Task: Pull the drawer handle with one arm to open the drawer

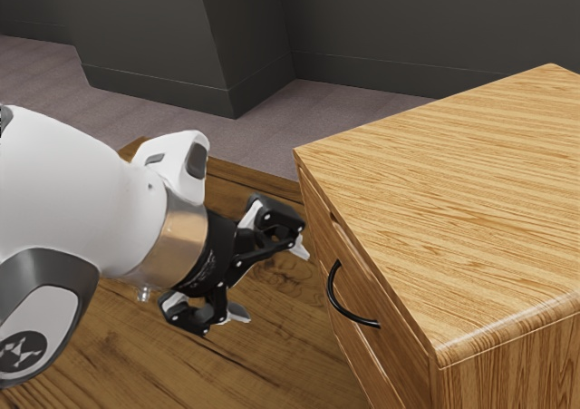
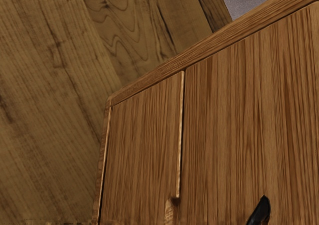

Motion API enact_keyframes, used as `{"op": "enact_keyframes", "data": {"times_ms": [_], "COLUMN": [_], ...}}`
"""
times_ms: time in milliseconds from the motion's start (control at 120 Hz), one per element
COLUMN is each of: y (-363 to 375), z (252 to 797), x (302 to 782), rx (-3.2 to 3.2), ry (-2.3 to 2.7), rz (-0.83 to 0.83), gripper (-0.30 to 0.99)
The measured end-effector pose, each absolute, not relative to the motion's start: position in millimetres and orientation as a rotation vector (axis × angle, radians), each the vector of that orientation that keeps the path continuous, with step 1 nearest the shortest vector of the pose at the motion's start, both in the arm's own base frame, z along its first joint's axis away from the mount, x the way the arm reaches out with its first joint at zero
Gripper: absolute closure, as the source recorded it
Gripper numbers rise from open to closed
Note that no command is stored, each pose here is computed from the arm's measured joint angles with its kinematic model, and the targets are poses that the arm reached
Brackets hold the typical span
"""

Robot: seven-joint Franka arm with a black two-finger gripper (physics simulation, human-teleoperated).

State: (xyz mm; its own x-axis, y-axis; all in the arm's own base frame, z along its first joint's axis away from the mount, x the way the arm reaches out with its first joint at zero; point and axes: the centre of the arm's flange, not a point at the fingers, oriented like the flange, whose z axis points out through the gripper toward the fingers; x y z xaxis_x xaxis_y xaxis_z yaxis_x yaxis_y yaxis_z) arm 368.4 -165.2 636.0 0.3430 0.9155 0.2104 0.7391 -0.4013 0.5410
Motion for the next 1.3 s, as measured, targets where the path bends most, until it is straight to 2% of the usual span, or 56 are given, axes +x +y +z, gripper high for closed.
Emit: {"op": "enact_keyframes", "data": {"times_ms": [558, 983, 1117, 1242, 1300], "y": [-199, -193, -177, -140, -113], "z": [600, 577, 568, 573, 585], "x": [361, 362, 340, 259, 218], "rx": [2.145, 2.091, 2.010, 1.795, 1.653], "ry": [1.509, 1.568, 1.596, 1.599, 1.580], "rz": [0.675, 0.647, 0.673, 0.809, 0.821], "gripper": [0.00, 0.00, 0.00, 0.01, 0.01]}}
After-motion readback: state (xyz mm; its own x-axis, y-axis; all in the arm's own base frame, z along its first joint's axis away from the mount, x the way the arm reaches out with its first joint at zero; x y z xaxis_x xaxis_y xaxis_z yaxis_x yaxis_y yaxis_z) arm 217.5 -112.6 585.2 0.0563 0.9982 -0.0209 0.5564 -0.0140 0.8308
